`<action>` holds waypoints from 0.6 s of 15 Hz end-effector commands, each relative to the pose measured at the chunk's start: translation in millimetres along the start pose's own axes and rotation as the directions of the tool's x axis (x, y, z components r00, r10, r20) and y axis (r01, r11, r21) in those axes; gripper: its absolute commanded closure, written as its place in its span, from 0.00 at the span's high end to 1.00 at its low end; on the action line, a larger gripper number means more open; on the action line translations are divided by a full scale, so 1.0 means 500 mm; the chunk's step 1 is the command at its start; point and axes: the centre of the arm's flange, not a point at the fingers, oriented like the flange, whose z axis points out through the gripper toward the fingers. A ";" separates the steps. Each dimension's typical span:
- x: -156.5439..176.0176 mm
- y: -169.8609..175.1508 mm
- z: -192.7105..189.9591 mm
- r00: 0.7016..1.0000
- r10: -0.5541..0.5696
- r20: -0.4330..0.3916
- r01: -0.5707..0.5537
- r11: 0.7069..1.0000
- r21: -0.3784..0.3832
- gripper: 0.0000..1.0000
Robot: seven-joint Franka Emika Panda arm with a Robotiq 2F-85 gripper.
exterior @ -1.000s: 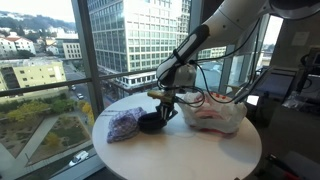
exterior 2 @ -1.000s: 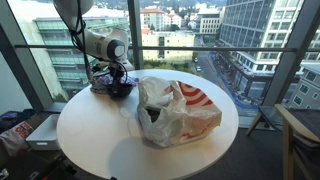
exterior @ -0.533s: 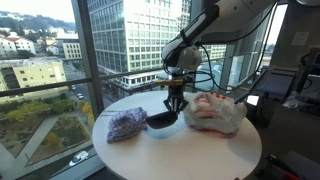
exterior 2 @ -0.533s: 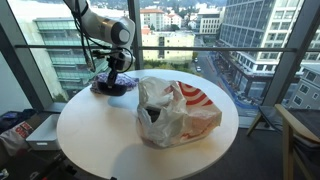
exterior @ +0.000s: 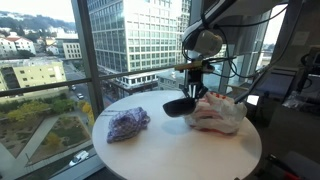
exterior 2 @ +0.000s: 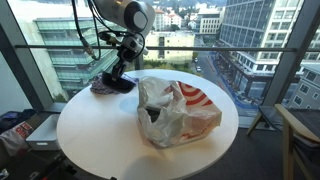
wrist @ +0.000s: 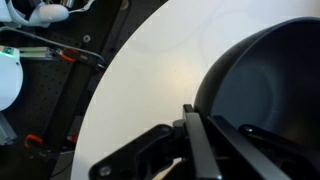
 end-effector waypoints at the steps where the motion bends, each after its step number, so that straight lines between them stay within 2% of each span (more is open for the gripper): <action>1: 0.060 0.102 -0.018 0.990 0.129 0.059 -0.129 0.992 -0.005 0.06; 9: 0.186 0.236 -0.051 0.950 0.290 0.117 -0.298 0.953 0.051 0.05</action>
